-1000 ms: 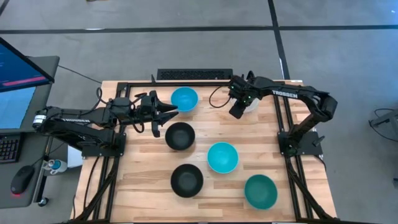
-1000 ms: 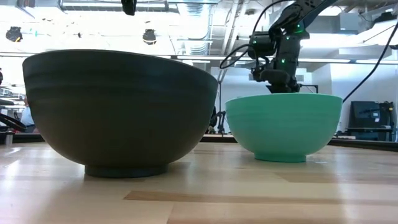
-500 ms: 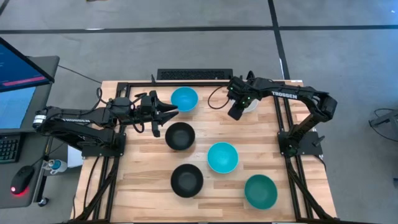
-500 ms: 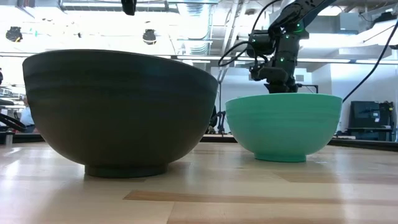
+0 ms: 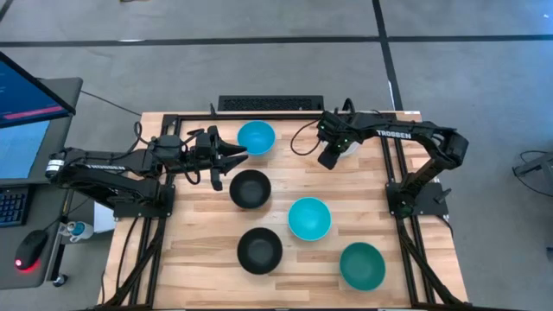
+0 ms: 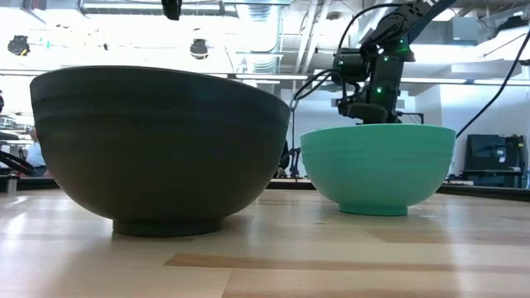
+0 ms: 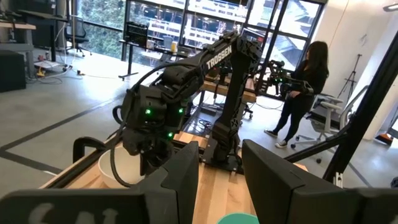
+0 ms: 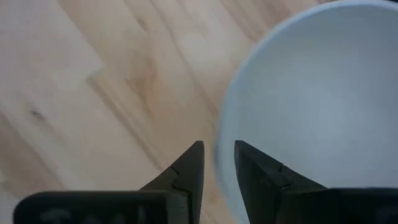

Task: Nest bowls inside each other
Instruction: Stack the white bowl on top of the light blue bowl

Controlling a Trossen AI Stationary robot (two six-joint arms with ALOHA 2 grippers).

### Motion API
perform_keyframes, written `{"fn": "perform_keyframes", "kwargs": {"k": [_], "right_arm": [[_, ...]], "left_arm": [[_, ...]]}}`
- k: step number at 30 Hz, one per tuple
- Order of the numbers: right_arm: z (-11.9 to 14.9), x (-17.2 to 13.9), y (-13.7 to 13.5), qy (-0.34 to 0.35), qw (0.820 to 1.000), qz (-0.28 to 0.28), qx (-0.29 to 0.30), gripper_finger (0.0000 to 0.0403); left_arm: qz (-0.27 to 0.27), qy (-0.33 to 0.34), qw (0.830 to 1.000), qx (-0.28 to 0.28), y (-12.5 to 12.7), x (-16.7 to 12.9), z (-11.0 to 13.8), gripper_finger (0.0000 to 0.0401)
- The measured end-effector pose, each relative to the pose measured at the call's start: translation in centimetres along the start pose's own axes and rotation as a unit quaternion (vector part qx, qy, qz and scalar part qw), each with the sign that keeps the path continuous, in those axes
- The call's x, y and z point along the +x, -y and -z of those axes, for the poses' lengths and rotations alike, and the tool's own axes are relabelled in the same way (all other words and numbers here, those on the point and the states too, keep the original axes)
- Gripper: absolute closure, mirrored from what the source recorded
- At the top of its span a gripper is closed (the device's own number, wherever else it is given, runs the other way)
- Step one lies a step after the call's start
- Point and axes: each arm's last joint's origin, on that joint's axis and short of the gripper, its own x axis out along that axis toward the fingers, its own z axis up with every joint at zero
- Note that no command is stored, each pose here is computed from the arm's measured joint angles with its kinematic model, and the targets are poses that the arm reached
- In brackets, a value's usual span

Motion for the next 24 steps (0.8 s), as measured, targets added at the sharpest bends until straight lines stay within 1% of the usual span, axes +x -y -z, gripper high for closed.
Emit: {"fn": "perform_keyframes", "kwargs": {"k": [9,13,18,19,24], "right_arm": [[-0.09,0.01,0.22,0.004,1.0,0.003,0.002,0.0296],[-0.07,0.02,0.48,0.003,1.0,0.002,0.007,0.0324],[-0.12,0.03,0.51,0.005,1.0,-0.006,0.01,0.0386],[-0.13,0.02,0.47,0.006,1.0,-0.012,0.01,0.0392],[-0.43,0.0,0.09,0.021,0.999,-0.048,0.01,0.0395]], "left_arm": [[0.0,0.0,1.0,0.0,-0.01,0.0,0.0,0.0286],[0.0,0.0,1.0,0.0,-0.01,0.0,0.0,0.0286],[0.0,0.0,1.0,0.0,-0.01,0.0,0.0,0.0286],[0.0,0.0,1.0,0.0,-0.01,0.0,0.0,0.0286],[0.0,0.0,1.0,0.0,-0.01,0.0,0.0,0.0286]]}}
